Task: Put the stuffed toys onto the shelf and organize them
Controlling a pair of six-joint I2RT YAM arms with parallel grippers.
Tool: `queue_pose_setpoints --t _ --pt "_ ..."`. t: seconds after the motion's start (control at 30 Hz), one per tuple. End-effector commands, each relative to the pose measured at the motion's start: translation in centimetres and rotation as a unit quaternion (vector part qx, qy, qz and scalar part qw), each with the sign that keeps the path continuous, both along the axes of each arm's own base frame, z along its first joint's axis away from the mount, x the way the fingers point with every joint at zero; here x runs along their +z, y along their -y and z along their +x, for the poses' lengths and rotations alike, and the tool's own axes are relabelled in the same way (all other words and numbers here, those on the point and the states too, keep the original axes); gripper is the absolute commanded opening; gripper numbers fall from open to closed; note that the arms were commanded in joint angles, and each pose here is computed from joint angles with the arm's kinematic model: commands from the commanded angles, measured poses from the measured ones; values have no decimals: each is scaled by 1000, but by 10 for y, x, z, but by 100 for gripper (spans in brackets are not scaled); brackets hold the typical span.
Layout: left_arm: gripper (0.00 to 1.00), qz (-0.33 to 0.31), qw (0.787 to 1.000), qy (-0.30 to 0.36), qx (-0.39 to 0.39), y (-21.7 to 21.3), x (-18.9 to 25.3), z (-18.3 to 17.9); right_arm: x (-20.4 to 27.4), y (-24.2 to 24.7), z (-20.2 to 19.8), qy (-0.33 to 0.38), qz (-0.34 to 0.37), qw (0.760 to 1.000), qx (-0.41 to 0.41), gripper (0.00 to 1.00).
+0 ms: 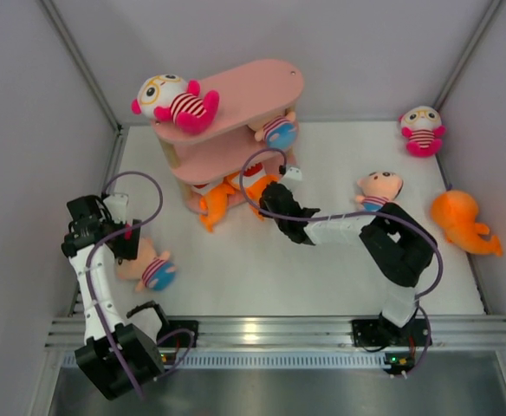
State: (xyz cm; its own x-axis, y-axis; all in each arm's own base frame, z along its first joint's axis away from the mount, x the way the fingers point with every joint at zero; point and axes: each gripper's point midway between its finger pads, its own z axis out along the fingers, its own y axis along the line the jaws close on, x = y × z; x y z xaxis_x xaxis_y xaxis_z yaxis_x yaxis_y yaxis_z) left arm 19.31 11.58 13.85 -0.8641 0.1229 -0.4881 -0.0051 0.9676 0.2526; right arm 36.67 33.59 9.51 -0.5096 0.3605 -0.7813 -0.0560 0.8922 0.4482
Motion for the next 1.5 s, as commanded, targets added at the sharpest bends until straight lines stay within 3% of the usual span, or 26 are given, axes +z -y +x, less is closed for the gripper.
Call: queue_pose_setpoints --t 0.0,0.3,0.4,0.53,0.63,0.77,0.9,0.97,1.1,1.2,1.3,1.37,1.47 --pt "99 13 1000 11 -5 -5 9 7 26 -27 16 43 57 997 3 0" --pt "99 5 1000 6 -8 -3 6 8 19 -49 21 56 76 995 39 0" --pt "98 5 1000 4 -7 -3 4 8 24 -56 21 65 84 993 47 5" --pt "99 8 1000 0 -5 -5 3 7 37 -67 22 83 76 991 71 44" --pt "99 8 1000 -2 -4 -5 3 7 36 -67 15 76 74 991 85 59" --pt "98 8 1000 -2 -4 -5 3 7 41 -43 0 70 60 993 78 70" --pt "99 5 1000 0 -8 -4 3 8 58 4 -27 58 26 996 61 75" --pt "99 2 1000 0 -11 -3 2 9 39 39 -44 10 -17 999 46 77" --pt "98 -6 1000 5 -14 0 3 11 61 111 -68 -38 -40 998 10 82" --pt "99 -9 1000 7 -16 1 3 12 62 165 -70 -83 -18 996 6 84" --pt "99 -13 1000 6 -18 2 2 12 59 253 -59 -119 24 989 -80 85" --pt "98 -18 1000 8 -18 4 1 13 65 334 -51 -108 64 974 -190 85" --pt "99 -27 999 13 -20 7 2 15 64 429 -64 -90 84 928 -351 85"
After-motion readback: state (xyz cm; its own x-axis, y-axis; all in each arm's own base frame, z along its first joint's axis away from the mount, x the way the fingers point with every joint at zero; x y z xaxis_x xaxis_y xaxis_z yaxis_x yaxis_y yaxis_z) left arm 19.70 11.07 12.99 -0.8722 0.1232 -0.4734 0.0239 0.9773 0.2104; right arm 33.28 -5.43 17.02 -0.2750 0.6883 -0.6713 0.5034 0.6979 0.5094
